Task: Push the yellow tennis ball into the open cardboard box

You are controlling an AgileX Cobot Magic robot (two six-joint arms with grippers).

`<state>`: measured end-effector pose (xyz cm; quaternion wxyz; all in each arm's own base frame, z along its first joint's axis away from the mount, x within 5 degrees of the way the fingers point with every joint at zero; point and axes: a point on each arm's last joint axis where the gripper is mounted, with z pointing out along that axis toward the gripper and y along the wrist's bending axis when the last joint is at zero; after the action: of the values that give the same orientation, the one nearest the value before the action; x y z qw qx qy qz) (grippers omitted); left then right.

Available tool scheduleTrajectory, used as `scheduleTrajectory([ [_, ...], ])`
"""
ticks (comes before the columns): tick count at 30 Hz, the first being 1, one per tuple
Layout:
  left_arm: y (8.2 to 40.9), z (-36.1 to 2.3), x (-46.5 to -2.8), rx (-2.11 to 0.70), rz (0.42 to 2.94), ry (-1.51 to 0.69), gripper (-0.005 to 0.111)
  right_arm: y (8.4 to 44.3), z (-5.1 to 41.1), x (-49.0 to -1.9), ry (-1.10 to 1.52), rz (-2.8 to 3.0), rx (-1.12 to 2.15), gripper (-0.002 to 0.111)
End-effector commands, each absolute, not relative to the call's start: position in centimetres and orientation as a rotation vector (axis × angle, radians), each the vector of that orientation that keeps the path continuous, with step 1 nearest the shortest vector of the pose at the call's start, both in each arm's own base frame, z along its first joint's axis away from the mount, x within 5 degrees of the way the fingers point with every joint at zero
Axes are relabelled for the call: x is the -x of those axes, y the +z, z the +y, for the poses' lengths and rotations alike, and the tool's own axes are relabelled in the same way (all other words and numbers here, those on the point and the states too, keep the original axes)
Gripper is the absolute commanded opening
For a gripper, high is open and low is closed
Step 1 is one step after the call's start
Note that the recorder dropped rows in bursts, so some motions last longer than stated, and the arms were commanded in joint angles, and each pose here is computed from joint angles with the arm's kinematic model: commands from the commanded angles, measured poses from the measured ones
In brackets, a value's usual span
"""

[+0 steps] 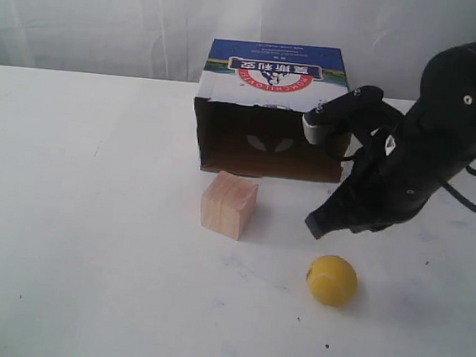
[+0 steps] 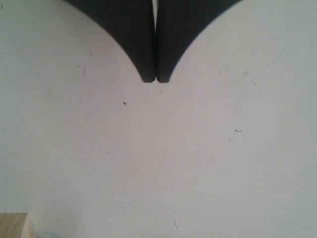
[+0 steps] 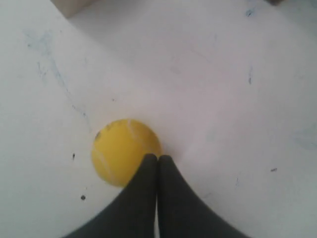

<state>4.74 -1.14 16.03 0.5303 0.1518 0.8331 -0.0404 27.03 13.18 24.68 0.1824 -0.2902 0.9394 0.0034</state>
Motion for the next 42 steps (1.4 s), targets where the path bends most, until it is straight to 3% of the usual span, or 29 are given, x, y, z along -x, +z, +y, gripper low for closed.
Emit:
scheduleTrajectory([
  [1, 15.8, -1.1, -4.7, -0.373, 2.002, -0.094, 0.000, 22.8, 12.9, -26.1, -0.009, 2.703, 0.847, 0.000],
  [13, 15.8, -1.1, -4.7, -0.373, 2.002, -0.094, 0.000, 16.0, 11.6, -30.6, -0.054, 2.682, 0.788, 0.000],
  [25, 15.8, -1.1, -4.7, -0.373, 2.002, -0.094, 0.000, 14.9, 11.5, -30.8, -0.070, 2.749, 0.790, 0.000],
  [35, 15.8, -1.1, -4.7, -0.373, 2.002, -0.094, 0.000, 19.1, 12.6, -33.7, -0.060, 2.642, 0.744, 0.000],
  [42, 15.8, -1.1, -4.7, -0.373, 2.002, -0.094, 0.000, 23.1, 12.7, -31.8, -0.066, 2.627, 0.758, 0.000],
])
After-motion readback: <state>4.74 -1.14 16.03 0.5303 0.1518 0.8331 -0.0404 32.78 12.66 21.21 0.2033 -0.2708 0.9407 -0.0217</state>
